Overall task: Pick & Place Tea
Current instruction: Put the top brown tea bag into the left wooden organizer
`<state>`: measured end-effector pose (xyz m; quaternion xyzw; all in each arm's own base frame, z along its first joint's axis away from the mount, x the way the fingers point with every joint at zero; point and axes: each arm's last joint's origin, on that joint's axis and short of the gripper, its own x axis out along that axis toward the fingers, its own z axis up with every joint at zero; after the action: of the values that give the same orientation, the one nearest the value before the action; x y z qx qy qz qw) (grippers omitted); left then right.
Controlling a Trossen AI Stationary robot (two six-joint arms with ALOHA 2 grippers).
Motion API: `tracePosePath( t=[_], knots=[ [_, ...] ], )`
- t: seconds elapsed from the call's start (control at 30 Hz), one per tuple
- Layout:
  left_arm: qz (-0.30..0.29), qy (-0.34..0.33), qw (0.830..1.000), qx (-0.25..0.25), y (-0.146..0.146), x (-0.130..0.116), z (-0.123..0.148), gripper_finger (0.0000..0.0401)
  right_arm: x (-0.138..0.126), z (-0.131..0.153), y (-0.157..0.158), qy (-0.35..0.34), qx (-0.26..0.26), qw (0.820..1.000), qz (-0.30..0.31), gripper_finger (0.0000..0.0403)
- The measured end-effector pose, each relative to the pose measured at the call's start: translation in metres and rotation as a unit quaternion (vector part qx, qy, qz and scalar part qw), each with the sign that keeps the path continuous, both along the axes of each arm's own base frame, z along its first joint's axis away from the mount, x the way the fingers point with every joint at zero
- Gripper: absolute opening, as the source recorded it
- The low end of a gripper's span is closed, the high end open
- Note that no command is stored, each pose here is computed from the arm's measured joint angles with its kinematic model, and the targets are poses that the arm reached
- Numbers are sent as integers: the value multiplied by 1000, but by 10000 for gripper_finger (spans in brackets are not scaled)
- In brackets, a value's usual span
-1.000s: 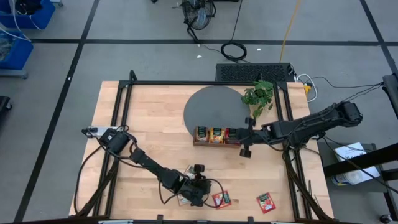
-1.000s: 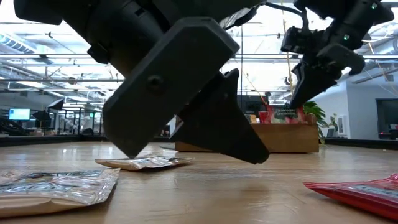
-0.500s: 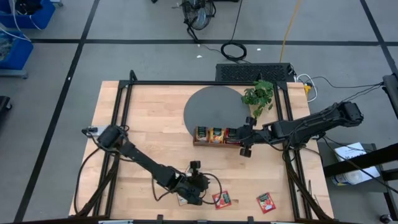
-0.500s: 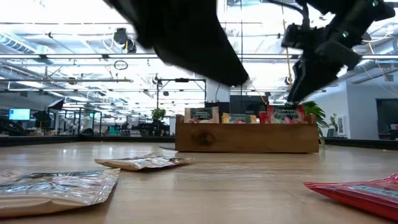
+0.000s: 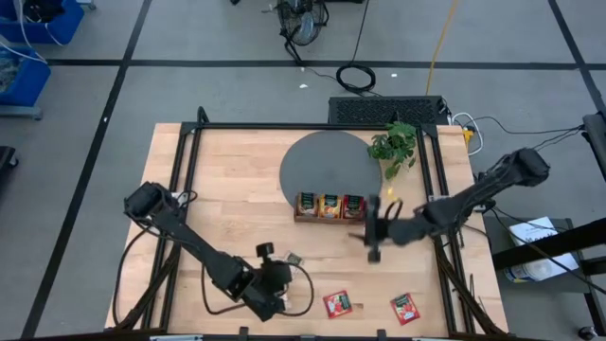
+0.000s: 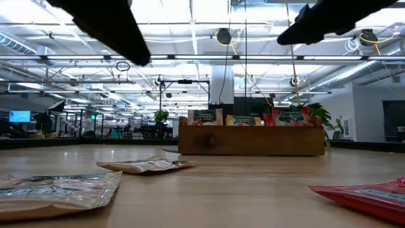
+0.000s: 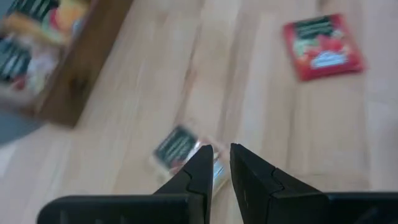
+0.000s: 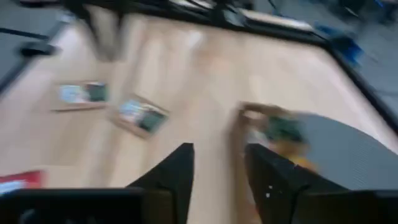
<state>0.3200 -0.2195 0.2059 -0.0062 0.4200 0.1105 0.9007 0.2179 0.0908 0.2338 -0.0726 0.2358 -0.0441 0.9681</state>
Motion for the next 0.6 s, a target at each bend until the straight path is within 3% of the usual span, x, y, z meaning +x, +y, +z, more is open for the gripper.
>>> tracePosePath(
  t=[0.3, 0.43, 0.6],
  knots=[
    [154, 23, 988, 7, 15, -15, -8, 62, 51, -69, 61, -41, 15, 989, 140, 12],
    [188, 58, 980, 5, 18, -25, -13, 62, 77, -91, 77, -19, 3, 988, 155, 10],
    [194, 89, 977, -23, 26, -30, -41, 62, 99, -108, 92, -1, -18, 982, 190, 15]
  ],
)
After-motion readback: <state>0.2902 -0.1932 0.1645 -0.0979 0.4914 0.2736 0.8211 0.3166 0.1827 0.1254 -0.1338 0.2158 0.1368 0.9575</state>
